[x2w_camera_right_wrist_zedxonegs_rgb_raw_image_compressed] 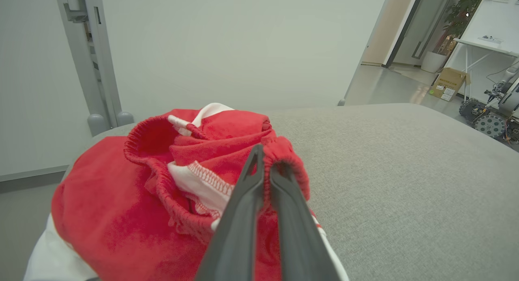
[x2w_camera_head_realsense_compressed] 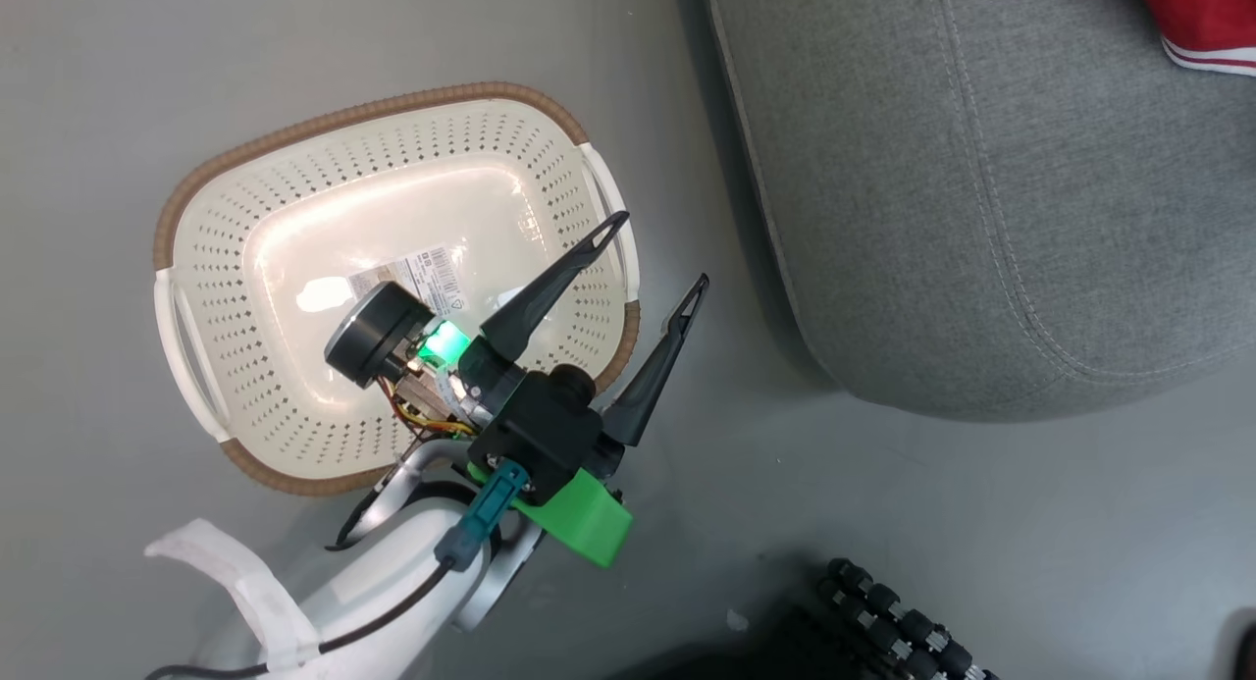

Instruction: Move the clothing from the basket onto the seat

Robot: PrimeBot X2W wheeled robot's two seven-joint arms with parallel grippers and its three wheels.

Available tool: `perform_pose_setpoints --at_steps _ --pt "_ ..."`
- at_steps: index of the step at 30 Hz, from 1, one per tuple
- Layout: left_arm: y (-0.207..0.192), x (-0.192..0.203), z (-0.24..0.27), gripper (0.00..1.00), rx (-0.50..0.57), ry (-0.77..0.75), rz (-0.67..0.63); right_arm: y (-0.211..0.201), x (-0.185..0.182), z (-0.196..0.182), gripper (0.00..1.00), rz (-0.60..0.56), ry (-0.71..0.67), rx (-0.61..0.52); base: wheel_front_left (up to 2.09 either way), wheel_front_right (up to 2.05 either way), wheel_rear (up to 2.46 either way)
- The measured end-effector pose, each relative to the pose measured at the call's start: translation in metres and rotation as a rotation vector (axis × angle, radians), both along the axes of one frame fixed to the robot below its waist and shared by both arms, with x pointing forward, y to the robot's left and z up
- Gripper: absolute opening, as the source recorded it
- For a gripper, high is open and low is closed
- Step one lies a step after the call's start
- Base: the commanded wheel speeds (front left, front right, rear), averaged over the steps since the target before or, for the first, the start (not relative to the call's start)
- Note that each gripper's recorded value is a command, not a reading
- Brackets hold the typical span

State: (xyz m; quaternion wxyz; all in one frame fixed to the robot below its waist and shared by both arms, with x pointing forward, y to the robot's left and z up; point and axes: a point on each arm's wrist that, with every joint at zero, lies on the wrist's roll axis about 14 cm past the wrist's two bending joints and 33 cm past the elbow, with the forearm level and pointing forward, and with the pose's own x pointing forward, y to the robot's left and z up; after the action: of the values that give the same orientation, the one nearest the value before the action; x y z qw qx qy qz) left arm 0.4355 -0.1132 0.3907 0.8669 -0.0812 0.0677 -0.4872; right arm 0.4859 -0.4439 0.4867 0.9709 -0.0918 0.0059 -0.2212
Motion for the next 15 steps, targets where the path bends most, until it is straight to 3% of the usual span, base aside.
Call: perform_pose_setpoints --at_steps 1,2,3,6,10,15 --pt "0.000 -0.002 0.000 1.00 0.003 0.002 0.001 0.002 -0.007 -0.006 0.45 -0.006 0.012 0.014 0.00 0.00 0.00" --pt "-0.001 -0.003 0.002 1.00 -0.002 0.005 0.007 0.003 -0.016 -0.010 0.55 -0.013 0.021 0.025 0.00 0.00 0.00" --pt "-0.002 -0.004 0.005 1.00 -0.011 0.004 0.011 0.003 -0.024 -0.012 1.00 -0.023 0.022 0.034 0.00 0.00 0.00" --pt "-0.004 -0.003 0.018 1.00 -0.050 0.010 0.051 0.001 -0.049 -0.007 1.00 -0.066 -0.002 0.043 0.00 0.00 0.00" --pt "0.003 0.002 0.025 1.00 -0.056 0.013 0.118 0.019 -0.081 -0.032 1.00 -0.073 0.065 0.085 0.00 0.00 0.00" --pt "0.012 0.000 0.029 1.00 -0.040 0.029 0.197 0.050 -0.098 -0.050 1.00 -0.008 0.132 0.114 0.00 0.00 0.00"
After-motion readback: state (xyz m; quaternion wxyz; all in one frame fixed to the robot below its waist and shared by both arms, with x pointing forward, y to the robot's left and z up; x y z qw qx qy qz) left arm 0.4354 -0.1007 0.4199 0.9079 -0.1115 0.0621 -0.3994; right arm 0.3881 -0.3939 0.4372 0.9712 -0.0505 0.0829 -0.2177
